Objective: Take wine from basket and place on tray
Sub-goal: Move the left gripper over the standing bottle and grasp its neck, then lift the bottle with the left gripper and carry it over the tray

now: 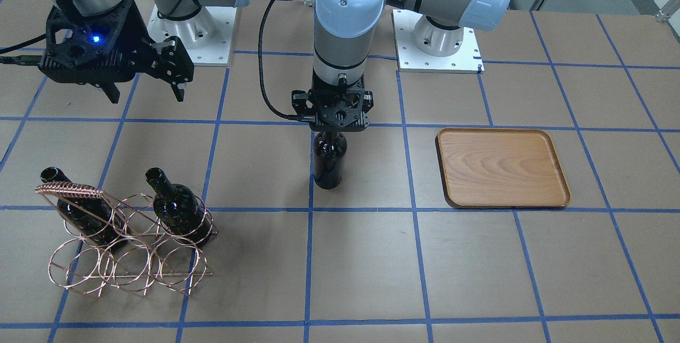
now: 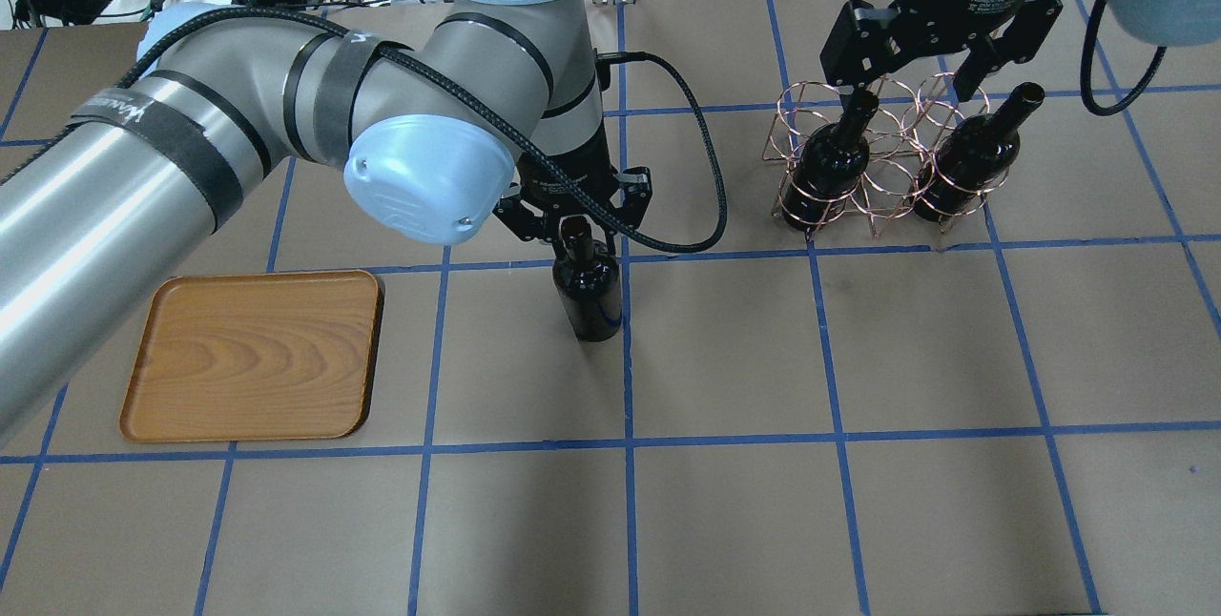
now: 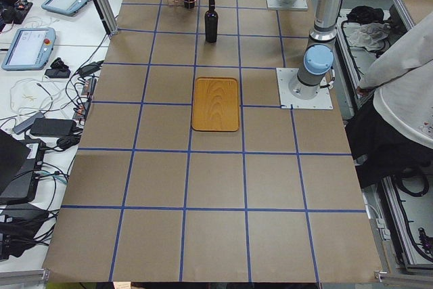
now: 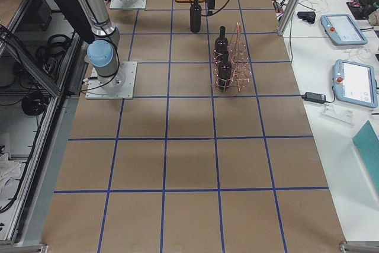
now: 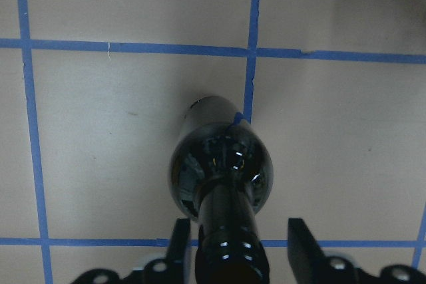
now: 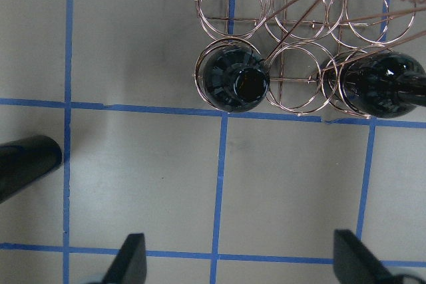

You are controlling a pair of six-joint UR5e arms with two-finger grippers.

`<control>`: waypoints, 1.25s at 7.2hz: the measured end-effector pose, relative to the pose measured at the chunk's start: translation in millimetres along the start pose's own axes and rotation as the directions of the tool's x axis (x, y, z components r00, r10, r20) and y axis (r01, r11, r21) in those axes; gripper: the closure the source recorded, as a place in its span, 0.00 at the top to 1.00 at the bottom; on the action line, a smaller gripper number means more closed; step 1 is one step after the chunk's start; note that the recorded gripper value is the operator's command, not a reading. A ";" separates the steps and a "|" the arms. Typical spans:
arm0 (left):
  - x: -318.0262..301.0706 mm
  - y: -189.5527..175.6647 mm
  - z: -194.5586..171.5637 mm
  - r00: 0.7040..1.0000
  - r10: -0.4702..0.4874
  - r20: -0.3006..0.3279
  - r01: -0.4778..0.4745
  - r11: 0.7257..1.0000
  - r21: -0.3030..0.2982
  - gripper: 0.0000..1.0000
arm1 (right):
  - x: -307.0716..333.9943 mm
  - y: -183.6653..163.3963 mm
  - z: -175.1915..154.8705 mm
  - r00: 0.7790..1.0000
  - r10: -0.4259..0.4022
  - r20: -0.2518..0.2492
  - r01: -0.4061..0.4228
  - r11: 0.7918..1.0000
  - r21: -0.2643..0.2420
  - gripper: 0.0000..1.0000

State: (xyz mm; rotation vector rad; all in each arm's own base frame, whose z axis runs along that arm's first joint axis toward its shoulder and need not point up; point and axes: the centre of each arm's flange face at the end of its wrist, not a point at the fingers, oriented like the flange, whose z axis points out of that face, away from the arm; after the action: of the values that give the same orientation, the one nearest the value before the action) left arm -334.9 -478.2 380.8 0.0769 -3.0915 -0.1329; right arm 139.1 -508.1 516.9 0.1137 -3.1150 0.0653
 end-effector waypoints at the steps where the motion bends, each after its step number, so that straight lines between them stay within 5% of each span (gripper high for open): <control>1: -1.9 1.1 -4.3 1.000 0.010 0.002 -0.010 1.000 0.006 0.00 | 0.0 0.2 -0.1 1.000 0.000 0.000 0.000 1.000 0.000 1.00; 4: -46.3 -7.2 -38.8 0.997 0.072 0.026 -0.073 0.997 0.039 0.00 | -0.2 0.2 -0.3 1.000 0.000 0.002 0.000 1.000 0.001 1.00; 9: -213.0 -8.4 -80.2 0.993 0.111 0.040 -0.114 0.991 0.068 0.00 | 0.3 0.0 0.0 1.000 0.001 0.000 -0.001 1.000 0.001 1.00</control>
State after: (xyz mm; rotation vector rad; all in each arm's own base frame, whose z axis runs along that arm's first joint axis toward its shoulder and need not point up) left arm -118.1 -482.3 450.4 -0.0984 -3.1268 -0.0216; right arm 138.8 -508.1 516.9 0.1128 -3.1150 0.0662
